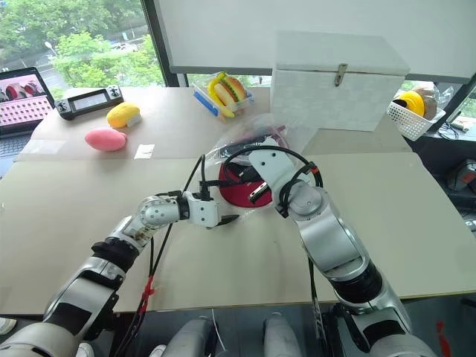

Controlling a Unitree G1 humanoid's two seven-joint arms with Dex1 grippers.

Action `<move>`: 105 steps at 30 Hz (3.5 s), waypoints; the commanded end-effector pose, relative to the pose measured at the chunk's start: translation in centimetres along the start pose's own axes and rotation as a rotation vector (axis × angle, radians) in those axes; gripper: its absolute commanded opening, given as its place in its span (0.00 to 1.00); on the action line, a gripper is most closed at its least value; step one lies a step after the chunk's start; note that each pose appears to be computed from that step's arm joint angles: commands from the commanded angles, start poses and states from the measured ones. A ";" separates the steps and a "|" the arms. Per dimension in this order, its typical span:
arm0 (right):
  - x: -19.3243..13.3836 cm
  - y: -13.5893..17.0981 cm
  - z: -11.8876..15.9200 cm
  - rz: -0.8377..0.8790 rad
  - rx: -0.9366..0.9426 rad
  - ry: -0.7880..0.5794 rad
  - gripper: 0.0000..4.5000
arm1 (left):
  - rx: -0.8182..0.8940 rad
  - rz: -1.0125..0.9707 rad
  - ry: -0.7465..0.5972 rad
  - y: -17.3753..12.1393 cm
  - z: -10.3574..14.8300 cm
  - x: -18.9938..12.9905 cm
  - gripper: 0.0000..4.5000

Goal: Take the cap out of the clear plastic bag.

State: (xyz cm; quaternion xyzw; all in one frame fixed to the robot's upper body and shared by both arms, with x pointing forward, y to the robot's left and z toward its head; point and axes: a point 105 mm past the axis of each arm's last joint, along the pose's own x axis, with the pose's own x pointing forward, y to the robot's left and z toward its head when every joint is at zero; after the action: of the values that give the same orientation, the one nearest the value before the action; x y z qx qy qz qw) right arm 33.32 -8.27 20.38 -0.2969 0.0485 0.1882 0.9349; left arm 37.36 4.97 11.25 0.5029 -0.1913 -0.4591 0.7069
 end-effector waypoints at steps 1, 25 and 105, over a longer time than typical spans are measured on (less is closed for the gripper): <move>-0.9 -0.2 1.2 -0.023 -0.007 -0.050 0.00 | 0.030 0.036 0.059 -0.4 -0.7 1.1 1.00; -1.4 0.4 1.1 -0.014 0.040 -0.047 0.00 | -0.005 -0.003 0.071 -2.2 -1.0 1.1 0.01; -1.4 0.0 0.6 -0.015 0.047 -0.035 0.00 | -0.084 -0.141 0.104 -3.3 1.6 6.9 0.98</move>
State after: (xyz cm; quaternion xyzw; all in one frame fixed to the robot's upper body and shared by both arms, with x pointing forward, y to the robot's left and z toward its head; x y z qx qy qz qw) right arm 32.20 -8.59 19.63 -0.2747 0.0664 0.1850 0.9412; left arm 39.00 -1.68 10.78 0.4925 -0.1464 -0.4651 0.7209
